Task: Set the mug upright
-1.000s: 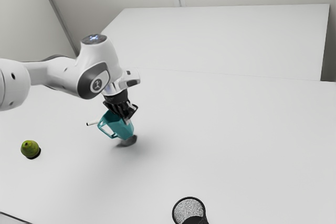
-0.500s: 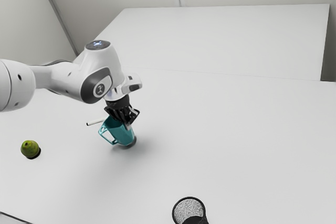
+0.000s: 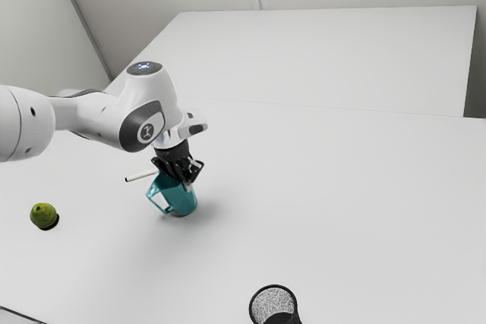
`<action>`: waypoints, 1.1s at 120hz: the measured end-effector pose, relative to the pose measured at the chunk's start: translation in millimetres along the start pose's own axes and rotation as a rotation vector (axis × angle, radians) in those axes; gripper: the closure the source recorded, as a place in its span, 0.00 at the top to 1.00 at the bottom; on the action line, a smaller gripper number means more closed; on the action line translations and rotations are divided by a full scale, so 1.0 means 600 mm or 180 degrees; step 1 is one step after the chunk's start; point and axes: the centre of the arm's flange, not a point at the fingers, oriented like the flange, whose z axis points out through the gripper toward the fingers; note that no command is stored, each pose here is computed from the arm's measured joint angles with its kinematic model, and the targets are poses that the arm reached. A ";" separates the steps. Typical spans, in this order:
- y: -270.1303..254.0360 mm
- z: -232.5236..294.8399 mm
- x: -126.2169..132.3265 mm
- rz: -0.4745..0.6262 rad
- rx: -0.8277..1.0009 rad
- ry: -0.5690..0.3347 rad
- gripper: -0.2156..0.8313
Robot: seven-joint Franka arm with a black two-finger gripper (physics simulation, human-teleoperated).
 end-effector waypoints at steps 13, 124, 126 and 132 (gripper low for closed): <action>0.002 -0.005 0.000 0.0000 -0.0004 0.0018 0.22; 0.010 -0.189 0.021 -0.0057 -0.0071 0.0206 0.76; 0.010 -0.197 0.023 -0.0062 -0.0078 0.0200 0.76; 0.009 -0.216 0.027 -0.0075 -0.0095 0.0173 0.76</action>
